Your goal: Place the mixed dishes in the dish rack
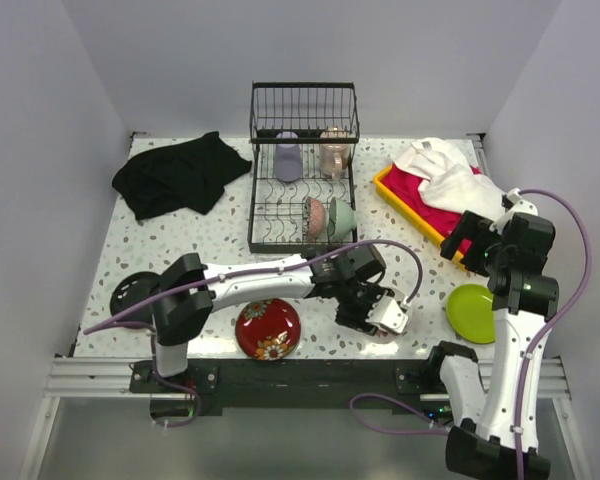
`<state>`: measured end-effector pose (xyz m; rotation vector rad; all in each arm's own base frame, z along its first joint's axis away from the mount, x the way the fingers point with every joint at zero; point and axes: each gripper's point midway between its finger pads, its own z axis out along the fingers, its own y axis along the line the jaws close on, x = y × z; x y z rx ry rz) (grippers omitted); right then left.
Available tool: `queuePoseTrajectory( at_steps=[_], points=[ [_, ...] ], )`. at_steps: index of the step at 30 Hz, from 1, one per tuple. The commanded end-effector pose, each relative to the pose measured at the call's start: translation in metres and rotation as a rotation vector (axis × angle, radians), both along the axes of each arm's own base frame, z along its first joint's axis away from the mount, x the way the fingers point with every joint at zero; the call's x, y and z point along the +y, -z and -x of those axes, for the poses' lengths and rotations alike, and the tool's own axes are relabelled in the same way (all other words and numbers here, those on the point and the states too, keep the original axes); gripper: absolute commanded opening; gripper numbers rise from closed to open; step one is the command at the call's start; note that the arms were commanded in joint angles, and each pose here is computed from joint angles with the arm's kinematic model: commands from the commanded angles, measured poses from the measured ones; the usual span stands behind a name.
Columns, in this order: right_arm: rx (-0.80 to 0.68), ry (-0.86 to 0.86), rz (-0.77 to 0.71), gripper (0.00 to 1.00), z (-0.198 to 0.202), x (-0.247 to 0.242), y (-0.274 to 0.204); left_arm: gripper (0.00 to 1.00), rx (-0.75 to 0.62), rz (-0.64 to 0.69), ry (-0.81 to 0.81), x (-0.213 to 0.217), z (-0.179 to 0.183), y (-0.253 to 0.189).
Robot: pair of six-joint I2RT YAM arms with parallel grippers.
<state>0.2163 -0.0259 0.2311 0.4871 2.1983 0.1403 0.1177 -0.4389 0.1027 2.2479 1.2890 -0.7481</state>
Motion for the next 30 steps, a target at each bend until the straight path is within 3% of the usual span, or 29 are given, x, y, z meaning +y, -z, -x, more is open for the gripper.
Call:
queuePoseTrajectory(
  at_steps=[1,6,8,12,21,22,26,30],
  points=[
    [-0.002,-0.001,-0.021,0.94,0.0,0.002,-0.001,0.59,-0.097,0.068,0.022,-0.035,-0.004,-0.004],
    [-0.009,0.011,-0.013,0.94,-0.004,-0.002,-0.007,0.54,-0.157,0.09,0.019,-0.052,-0.001,0.008],
    [-0.016,0.015,-0.013,0.94,-0.006,-0.003,-0.011,0.45,-0.192,0.073,-0.043,-0.051,-0.009,0.018],
    [-0.014,0.022,-0.014,0.94,-0.007,-0.005,-0.013,0.4,-0.24,0.048,-0.063,-0.046,-0.018,0.03],
    [0.001,0.017,-0.03,0.94,-0.009,-0.003,-0.007,0.38,-0.251,0.015,-0.066,-0.035,-0.019,0.045],
    [0.006,0.018,-0.031,0.94,-0.01,-0.004,-0.006,0.35,-0.253,0.012,-0.064,-0.035,-0.019,0.047],
    [0.007,0.019,-0.03,0.94,-0.012,-0.005,-0.007,0.0,-0.239,0.032,-0.042,-0.04,-0.017,0.04],
    [0.013,0.011,-0.031,0.94,-0.015,-0.005,-0.01,0.0,-0.191,0.006,-0.051,-0.026,-0.02,0.007]
  ],
)
